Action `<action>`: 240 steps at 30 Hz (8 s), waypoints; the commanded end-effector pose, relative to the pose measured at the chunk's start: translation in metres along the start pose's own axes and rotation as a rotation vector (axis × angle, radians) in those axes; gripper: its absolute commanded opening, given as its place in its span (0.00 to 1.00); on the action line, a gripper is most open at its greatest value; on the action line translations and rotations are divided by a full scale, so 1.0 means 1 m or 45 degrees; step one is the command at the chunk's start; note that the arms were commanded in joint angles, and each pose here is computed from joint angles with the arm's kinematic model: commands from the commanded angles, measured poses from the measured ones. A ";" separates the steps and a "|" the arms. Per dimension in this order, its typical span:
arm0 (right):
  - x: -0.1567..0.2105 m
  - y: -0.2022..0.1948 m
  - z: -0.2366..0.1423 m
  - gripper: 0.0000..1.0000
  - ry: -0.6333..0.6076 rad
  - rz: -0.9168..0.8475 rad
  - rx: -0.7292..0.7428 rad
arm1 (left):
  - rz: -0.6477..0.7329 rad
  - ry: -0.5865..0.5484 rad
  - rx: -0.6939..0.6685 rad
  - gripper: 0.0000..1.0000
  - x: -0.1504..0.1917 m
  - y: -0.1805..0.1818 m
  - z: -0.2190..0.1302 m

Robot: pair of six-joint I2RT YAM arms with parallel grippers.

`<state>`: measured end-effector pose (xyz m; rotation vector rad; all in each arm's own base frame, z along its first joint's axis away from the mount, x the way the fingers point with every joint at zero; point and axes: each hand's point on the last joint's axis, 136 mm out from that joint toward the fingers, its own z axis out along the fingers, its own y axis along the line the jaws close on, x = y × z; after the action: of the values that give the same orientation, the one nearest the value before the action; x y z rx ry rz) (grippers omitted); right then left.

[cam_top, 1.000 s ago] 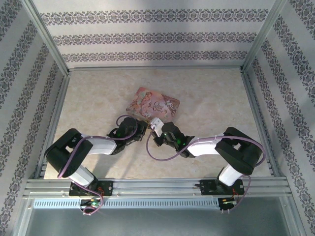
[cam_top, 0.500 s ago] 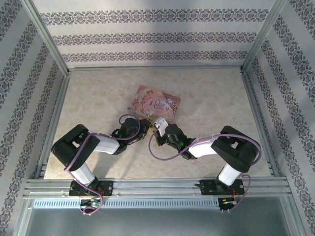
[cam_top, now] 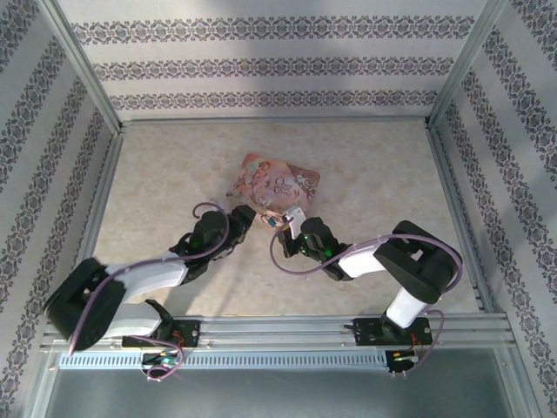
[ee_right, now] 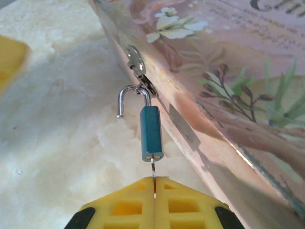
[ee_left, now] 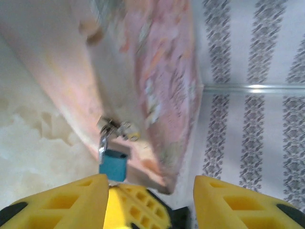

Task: Unlock a padlock with a key

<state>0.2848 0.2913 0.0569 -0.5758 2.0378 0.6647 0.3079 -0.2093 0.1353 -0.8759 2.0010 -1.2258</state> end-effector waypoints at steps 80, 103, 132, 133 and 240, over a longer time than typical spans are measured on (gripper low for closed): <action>-0.080 -0.073 -0.007 0.90 0.017 0.676 -0.282 | 0.552 0.439 -0.383 0.66 -0.049 0.085 0.034; -0.053 -0.019 -0.003 0.78 -0.048 0.606 -0.561 | 0.513 0.386 -0.408 0.63 -0.052 0.087 0.031; -0.054 -0.017 0.005 0.59 -0.162 0.565 -0.673 | 0.513 0.383 -0.418 0.62 -0.052 0.088 0.026; -0.053 -0.019 0.004 0.58 -0.159 0.569 -0.668 | 0.513 0.384 -0.420 0.62 -0.052 0.088 0.025; -0.005 -0.017 -0.109 0.00 0.533 0.534 0.070 | 0.713 0.034 -0.295 0.72 -0.132 0.016 0.021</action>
<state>0.2419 0.2082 0.1221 -0.2131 2.4938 0.8486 0.4053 -0.1283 0.1118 -0.3920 2.2807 -0.8234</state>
